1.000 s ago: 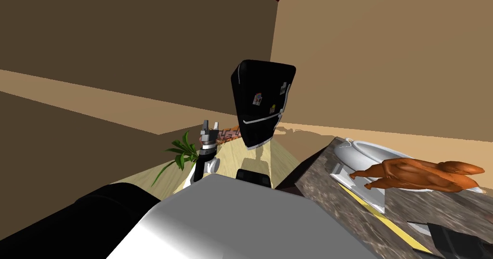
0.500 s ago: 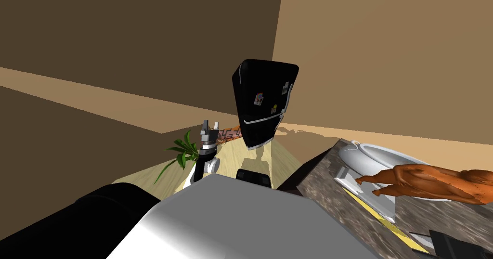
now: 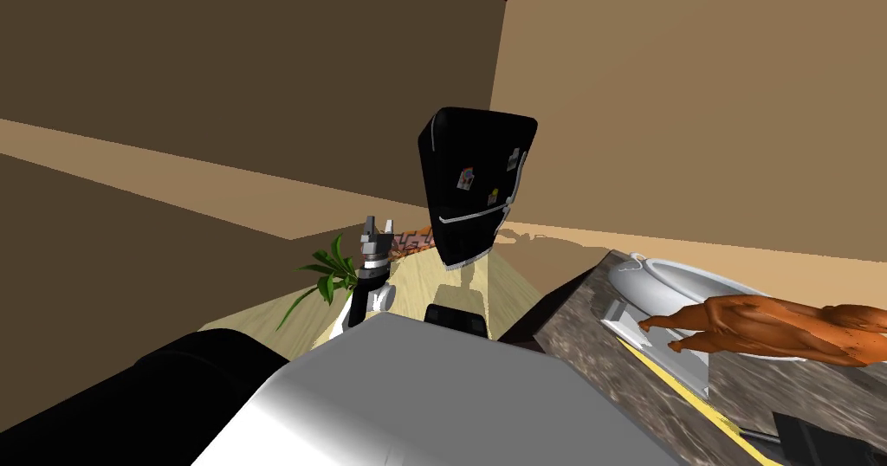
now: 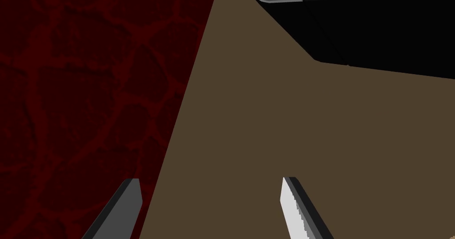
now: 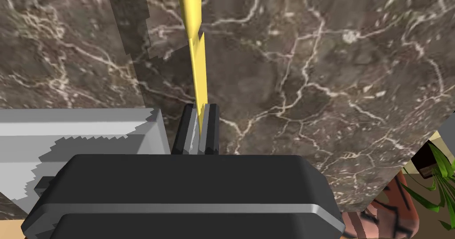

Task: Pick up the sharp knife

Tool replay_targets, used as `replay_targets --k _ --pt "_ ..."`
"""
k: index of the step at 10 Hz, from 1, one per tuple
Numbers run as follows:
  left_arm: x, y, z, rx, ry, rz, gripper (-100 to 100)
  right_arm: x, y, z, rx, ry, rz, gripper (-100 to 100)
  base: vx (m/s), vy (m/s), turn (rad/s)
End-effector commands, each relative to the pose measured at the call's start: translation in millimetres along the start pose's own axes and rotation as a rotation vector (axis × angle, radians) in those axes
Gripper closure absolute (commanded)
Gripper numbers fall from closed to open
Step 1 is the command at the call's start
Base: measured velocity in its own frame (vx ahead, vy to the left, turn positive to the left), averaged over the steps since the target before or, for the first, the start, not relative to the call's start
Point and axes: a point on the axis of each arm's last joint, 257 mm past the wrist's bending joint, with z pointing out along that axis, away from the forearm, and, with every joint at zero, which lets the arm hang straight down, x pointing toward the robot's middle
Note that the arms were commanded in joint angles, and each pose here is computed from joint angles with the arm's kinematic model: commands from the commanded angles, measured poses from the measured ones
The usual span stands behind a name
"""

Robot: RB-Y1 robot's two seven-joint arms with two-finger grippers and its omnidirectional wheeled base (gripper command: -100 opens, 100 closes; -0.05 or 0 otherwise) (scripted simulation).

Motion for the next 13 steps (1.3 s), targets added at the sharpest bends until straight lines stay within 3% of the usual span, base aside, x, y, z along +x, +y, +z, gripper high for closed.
replay_targets --k 1,4,5,6,7,8,9,10,12,13 --pt "0.0 0 0.0 0.0 0.0 0.0 0 -5 -18 -8.2 0.053 -0.014 0.015 -100 -0.065 0.046 -0.018" --pt "0.1 0 0.1 0.0 0.0 0.0 0 -18 -61 -28.9 0.18 -0.054 0.052 -100 -0.13 0.056 0.003" --pt "0.1 0 0.1 0.0 0.0 0.0 0 -19 -62 -29.2 0.185 -0.057 0.056 -100 -0.07 0.03 0.001" --pt "0.0 0 0.0 0.0 0.0 0.0 0 -24 -81 -38.8 0.242 -0.078 0.077 -100 -0.047 0.016 0.013" --pt "0.0 0 0.0 0.0 0.0 0.0 0 -24 -81 -38.8 0.242 -0.078 0.077 -100 -0.032 0.007 0.01" --pt "0.0 0 0.0 0.0 0.0 0.0 0 -30 -101 -49.8 0.306 -0.102 0.103 -100 -0.045 0.012 0.025" --pt "0.0 0 0.0 0.0 0.0 0.0 0 -30 -101 -49.8 0.306 -0.102 0.103 -100 -0.042 0.007 0.012" --pt "0.0 0 0.0 0.0 0.0 0.0 0 -34 -121 -61.8 0.371 -0.124 0.127 -100 -0.044 0.009 0.023" --pt "0.0 0 0.0 0.0 0.0 0.0 0 -35 -121 -62.3 0.374 -0.129 0.134 -100 -0.028 0.003 0.005" --pt "0.0 0 0.0 0.0 0.0 0.0 0 -37 -142 -75.8 0.446 -0.15 0.16 -100 -0.027 -0.003 0.032"
